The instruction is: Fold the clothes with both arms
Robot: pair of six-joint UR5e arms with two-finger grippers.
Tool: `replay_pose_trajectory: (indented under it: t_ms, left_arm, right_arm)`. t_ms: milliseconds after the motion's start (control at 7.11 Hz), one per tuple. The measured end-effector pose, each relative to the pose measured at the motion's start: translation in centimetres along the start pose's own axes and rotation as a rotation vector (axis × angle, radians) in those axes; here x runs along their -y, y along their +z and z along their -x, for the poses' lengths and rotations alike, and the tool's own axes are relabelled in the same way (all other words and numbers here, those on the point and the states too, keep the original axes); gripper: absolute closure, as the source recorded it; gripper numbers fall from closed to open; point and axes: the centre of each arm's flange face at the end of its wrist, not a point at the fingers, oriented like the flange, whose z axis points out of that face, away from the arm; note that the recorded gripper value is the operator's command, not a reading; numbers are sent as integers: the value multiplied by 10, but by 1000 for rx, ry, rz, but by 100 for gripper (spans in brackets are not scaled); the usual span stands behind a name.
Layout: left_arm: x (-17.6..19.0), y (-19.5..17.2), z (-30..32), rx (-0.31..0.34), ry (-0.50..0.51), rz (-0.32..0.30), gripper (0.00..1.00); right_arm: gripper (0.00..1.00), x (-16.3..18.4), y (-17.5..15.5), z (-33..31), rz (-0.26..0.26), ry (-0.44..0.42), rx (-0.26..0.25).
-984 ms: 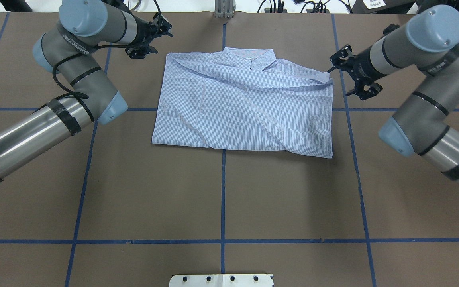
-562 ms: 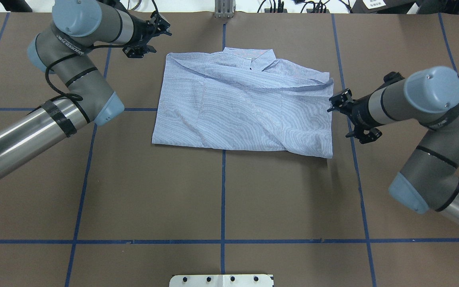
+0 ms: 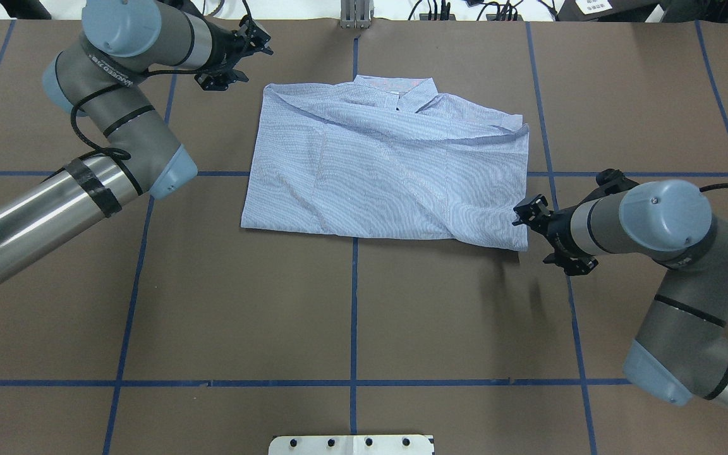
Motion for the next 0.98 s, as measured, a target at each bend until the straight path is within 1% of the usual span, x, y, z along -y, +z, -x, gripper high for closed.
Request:
replay_pose_trajectory:
  t_ms: [141,281,422,562,844,984]
  left_arm:
    - [0,-1,4,1,1,-2,27]
    - [0,-3,6,2,2,-3,27]
    - [1,-4,8,6,3,-4,27]
    - [2,-4,9,8,6,-6,27]
    - [1,-6,8,7,9,-6,27]
    - [2,-7,8,6,9,-6,27]
  right_arm:
    - [15,-5,8,7,-6,-6,2]
    - [28,-8,16,14,-15,-8,6]
    - [82,-7,25,17,-29,-9,2]
    - [100,-6,30,17,-40,-9,-2]
    - [100,-3,32,17,-43,-15,-4]
    - [100,-5,28,19,-33,-18,2]
